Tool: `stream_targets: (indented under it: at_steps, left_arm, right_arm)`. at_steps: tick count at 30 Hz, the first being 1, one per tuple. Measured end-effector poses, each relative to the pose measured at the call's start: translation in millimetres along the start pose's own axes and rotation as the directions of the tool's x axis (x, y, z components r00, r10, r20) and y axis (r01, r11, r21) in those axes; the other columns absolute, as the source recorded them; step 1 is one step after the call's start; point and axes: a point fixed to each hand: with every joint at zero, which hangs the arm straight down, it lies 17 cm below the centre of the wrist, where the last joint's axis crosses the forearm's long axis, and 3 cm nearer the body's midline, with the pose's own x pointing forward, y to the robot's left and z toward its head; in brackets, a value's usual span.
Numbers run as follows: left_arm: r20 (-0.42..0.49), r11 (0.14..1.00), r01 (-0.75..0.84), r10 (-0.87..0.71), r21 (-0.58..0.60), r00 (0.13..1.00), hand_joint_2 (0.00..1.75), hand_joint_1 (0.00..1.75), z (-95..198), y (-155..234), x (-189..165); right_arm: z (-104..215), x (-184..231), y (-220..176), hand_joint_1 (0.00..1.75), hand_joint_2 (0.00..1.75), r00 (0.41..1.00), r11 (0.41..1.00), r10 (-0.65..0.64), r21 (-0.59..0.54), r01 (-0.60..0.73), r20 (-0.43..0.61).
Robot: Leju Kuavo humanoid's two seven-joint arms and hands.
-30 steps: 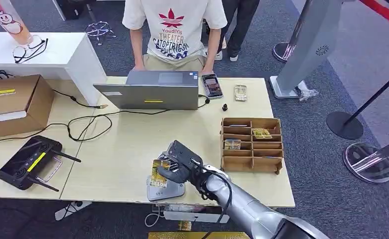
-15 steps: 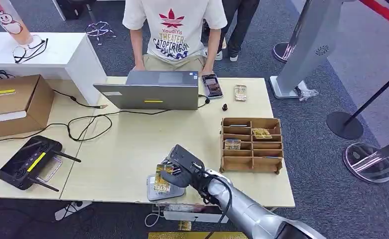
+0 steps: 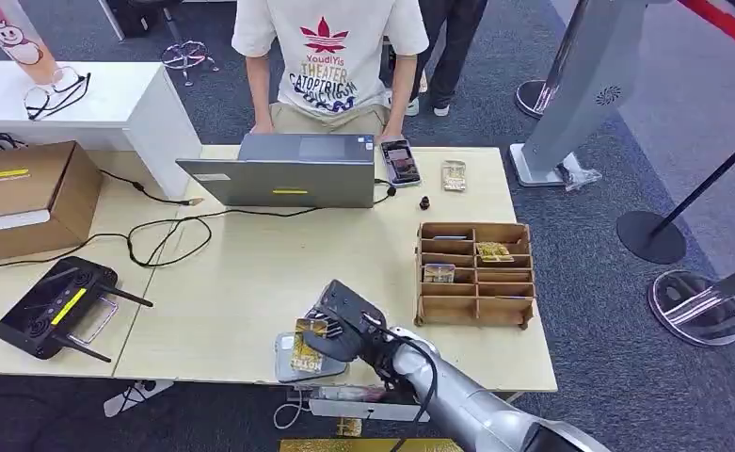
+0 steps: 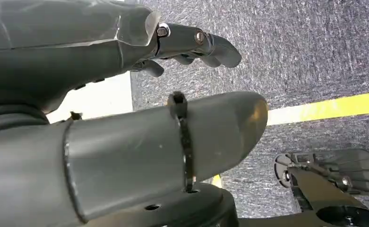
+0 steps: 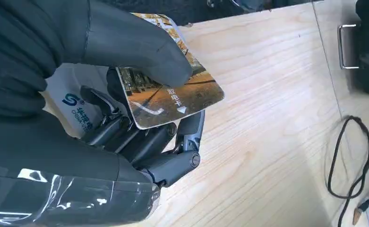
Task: Pass the card to the sensor for recognition and then transmit it.
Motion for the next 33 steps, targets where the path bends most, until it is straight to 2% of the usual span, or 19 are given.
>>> stream_targets:
  at_steps: [18,33]
  left_arm:
    - [-0.002,1.0,-0.004,0.004,-0.01,1.0,0.0,0.0,0.3,-1.9,-0.4]
    - [-0.004,1.0,0.018,-0.018,-0.013,1.0,0.0,0.0,0.6,-2.7,-0.5]
  right_arm:
    - [-2.6,8.9,-17.1,1.75,1.75,0.999,0.997,-0.045,-0.069,0.046,0.022]
    - [-0.4,0.8,-28.5,1.75,1.75,0.998,0.992,-0.062,-0.114,0.062,-0.003]
